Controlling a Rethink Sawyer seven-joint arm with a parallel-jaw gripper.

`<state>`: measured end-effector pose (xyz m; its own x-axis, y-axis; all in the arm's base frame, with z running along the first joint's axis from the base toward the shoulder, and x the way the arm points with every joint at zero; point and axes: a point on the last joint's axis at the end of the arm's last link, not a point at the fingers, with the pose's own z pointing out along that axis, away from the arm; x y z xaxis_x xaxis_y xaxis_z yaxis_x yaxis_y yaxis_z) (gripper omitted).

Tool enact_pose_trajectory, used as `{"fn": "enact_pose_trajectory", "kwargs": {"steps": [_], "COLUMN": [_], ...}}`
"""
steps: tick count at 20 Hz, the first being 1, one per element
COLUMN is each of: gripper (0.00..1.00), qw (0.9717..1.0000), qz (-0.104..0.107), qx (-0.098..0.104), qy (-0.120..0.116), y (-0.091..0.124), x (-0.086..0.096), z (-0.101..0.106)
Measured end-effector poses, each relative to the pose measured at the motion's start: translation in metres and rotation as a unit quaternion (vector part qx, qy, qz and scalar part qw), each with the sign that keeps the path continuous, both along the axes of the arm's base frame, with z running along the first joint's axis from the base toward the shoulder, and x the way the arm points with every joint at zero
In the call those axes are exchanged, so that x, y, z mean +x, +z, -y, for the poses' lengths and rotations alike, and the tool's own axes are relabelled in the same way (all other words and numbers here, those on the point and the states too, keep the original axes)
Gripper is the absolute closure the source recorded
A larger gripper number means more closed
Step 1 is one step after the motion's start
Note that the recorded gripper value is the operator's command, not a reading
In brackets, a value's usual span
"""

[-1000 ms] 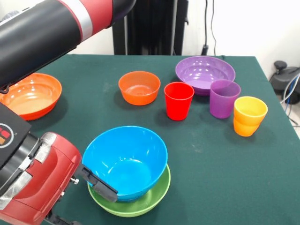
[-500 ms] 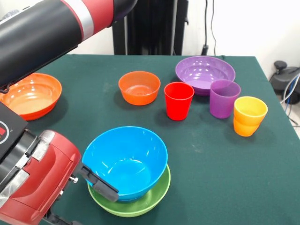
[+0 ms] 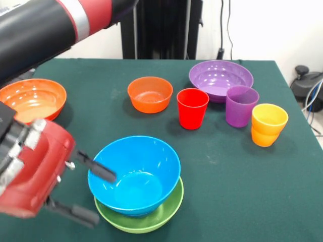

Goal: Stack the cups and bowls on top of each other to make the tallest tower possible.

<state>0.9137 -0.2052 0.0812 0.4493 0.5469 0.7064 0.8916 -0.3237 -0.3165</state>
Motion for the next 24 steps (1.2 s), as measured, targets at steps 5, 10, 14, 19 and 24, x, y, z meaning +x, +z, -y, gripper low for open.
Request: {"fn": "enact_pose_trajectory", "kwargs": {"steps": [5,10,14,19,24], "gripper": [0.00,0.00,0.00,0.00,0.00], "qw": [0.9973,0.9940,0.9920,0.9885,0.9829], "qz": [-0.016,0.008,0.022,0.018,0.001], "qx": [0.018,0.014,0.002,-0.037,-0.085], "qy": [0.070,0.109,0.124,0.146,0.163], "y": [0.032,0.064,0.079,0.080,0.055], "x": [-0.041,-0.078,-0.099,-0.124,-0.129], "z": [0.041,0.085,0.108,0.126,0.112]}}
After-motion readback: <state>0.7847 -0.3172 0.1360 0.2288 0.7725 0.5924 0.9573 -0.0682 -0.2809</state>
